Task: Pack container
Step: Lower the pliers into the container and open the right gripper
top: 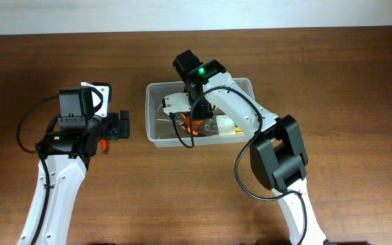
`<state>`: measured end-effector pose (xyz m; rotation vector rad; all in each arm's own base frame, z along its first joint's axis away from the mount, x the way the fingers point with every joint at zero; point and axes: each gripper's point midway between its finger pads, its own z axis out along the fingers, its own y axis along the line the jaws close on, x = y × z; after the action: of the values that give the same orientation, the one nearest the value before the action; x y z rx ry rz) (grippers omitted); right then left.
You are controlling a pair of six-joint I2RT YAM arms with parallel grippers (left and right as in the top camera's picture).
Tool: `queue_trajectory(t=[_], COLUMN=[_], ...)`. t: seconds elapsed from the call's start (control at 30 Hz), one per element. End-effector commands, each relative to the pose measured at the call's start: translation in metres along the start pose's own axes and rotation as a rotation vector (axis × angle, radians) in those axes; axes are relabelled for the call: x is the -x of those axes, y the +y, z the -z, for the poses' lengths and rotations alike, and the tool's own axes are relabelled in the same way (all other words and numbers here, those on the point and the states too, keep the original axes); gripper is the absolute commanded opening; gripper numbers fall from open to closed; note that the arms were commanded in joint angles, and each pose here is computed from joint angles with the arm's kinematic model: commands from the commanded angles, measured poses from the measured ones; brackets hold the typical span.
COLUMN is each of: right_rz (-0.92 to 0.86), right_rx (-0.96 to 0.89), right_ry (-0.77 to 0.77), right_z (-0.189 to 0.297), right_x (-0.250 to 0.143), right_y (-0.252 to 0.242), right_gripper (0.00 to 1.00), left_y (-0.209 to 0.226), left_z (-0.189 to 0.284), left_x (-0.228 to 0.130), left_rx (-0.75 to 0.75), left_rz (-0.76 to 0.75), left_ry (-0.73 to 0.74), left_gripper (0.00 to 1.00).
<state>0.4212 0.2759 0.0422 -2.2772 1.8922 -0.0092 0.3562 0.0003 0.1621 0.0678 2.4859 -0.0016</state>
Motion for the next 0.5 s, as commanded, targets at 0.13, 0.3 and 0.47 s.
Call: queue_trajectory(t=[0.13,0.3,0.47], right_rz=[0.031,-0.31,-0.979], right_rx=[-0.112,-0.349,-0.562], right_ry=[0.016,-0.01,-0.079], right_z=[0.036,0.115,0.208], right_x=[0.017,0.006,-0.068], right_y=[-0.015,-0.061,-0.09], right_gripper=[0.98,0.98,0.98], left_y=[0.002,0.002,0.002], left_z=[0.002,0.002,0.002], left_x=[0.008,0.008,0.008], left_rx=[0.008,0.008,0.008], left_rz=[0.002,0.002,0.002], left_ry=[-0.017,-0.017,-0.017], left_gripper=[0.99,0.99,0.99])
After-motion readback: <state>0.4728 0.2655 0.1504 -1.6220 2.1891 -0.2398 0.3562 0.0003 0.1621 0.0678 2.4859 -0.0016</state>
